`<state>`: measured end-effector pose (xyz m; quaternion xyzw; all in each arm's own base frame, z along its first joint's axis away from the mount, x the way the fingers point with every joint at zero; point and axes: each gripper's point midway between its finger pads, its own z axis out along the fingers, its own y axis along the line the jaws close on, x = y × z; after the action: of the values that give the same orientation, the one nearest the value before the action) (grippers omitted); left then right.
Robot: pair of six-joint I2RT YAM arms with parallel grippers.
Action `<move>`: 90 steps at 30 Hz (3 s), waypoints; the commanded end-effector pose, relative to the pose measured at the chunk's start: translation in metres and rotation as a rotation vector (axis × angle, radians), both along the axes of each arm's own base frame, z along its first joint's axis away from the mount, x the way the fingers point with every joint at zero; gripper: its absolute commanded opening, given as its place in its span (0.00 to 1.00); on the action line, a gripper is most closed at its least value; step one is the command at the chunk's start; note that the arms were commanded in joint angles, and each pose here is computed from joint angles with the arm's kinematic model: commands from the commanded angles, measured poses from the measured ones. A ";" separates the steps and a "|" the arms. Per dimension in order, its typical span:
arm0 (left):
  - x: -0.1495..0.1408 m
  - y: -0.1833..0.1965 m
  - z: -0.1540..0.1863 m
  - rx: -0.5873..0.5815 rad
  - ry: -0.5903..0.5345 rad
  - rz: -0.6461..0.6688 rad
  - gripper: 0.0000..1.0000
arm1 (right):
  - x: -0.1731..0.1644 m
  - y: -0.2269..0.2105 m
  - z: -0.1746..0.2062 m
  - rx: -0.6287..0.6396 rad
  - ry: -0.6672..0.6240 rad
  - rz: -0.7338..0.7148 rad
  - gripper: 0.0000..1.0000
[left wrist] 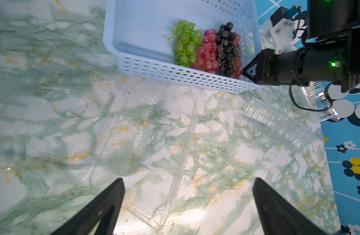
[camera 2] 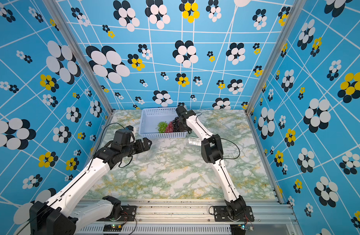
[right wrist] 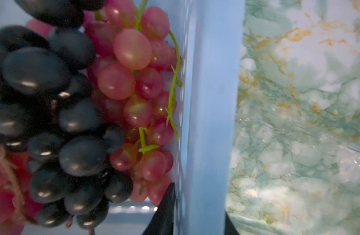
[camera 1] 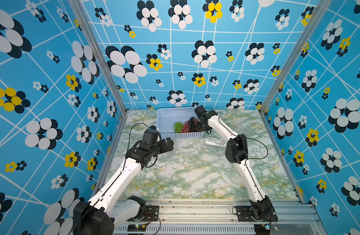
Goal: Pack grapes into containers
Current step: Move the basket to the center of the board, then pick up the grape from the basket.
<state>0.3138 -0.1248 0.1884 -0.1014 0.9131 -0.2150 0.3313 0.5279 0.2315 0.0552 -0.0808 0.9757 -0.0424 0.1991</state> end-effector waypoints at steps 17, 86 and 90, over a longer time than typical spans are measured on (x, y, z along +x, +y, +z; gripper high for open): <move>0.061 -0.030 -0.009 -0.070 0.027 -0.026 1.00 | 0.002 -0.101 0.043 0.097 -0.118 -0.194 0.48; 0.074 -0.023 -0.028 -0.056 0.095 -0.073 1.00 | 0.016 0.005 0.006 0.108 -0.039 0.020 0.15; 0.072 -0.023 -0.028 -0.057 0.093 -0.071 1.00 | 0.014 0.005 0.002 0.103 -0.029 0.020 0.15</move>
<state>0.3954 -0.1524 0.1603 -0.0956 0.9212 -0.2515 0.2812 0.5462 0.2340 0.0707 -0.0797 0.9687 0.0127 0.2349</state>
